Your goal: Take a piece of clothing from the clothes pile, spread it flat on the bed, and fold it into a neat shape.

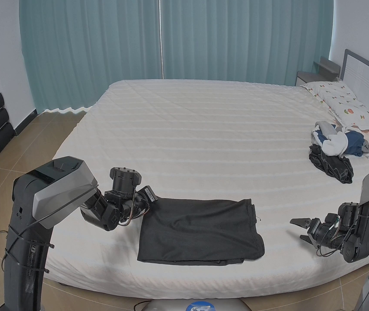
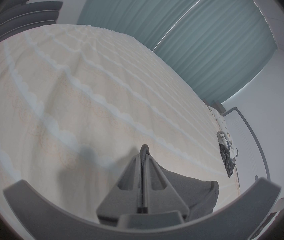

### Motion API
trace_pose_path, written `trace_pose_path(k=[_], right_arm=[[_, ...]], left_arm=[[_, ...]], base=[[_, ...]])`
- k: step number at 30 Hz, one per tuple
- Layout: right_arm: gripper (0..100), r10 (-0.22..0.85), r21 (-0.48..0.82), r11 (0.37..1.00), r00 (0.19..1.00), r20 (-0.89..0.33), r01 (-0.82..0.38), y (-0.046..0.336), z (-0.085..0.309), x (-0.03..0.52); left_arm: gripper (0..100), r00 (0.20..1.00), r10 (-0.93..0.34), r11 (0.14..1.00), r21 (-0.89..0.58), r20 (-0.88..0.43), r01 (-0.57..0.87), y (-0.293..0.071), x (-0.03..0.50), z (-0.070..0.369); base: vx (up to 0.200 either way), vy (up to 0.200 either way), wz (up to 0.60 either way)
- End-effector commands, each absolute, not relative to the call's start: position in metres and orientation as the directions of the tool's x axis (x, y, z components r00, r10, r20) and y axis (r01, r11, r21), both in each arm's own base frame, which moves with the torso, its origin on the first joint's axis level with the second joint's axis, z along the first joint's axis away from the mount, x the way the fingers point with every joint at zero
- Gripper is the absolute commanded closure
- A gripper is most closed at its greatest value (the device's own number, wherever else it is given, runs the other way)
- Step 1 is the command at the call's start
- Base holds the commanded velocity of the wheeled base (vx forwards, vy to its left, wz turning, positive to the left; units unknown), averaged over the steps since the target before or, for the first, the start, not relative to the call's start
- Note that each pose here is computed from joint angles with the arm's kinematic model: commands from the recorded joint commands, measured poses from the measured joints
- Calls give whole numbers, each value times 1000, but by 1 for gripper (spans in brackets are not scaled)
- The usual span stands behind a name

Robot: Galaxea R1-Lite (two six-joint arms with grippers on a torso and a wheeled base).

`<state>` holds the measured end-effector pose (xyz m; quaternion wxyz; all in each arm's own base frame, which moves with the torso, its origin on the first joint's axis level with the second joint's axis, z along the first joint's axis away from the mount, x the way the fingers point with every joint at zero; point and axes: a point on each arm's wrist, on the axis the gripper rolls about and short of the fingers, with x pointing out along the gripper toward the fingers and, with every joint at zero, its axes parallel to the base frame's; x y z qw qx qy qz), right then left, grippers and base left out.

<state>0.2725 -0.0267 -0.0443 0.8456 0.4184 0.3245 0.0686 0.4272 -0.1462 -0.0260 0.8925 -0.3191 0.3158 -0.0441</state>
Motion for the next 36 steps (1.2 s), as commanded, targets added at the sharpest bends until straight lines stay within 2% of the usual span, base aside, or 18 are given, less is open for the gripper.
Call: trace_pose_path(k=[1, 4, 8, 13, 18, 21, 29, 30, 36], right_arm=[[0, 387, 746, 652, 785, -484, 138, -27, -42, 271], [0, 409, 726, 684, 781, -472, 80, -19, -36, 272], [0, 470, 719, 695, 744, -474, 18, 10, -36, 274], [0, 455, 664, 748, 731, -509, -3, 49, -44, 276], [0, 502, 658, 750, 705, -501, -66, 73, -43, 273], [0, 535, 657, 747, 679, -503, -102, 90, -55, 279], [0, 513, 633, 768, 684, -519, -96, 99, -62, 279], [100, 511, 631, 770, 684, -520, -95, 99, -61, 278], [100, 491, 617, 784, 681, -543, -72, 92, -61, 271]], left_arm=[[100, 801, -273, 790, -599, -532, -129, -142, 428, -27], [100, 804, -264, 789, -599, -532, -138, -138, 430, -28], [100, 800, -257, 791, -594, -543, -149, -135, 427, -29], [100, 807, -255, 789, -598, -532, -145, -132, 426, -30], [100, 809, -256, 788, -599, -530, -143, -132, 427, -31], [100, 807, -255, 787, -599, -532, -146, -132, 427, -31], [100, 806, -256, 788, -598, -534, -146, -132, 427, -32], [100, 805, -256, 788, -598, -535, -147, -132, 427, -33], [100, 804, -256, 788, -597, -536, -148, -133, 428, -33]], base=[[0, 0, 0], [0, 0, 0], [0, 0, 0], [0, 0, 0], [0, 0, 0], [0, 0, 0], [0, 0, 0], [0, 0, 0], [0, 0, 0]])
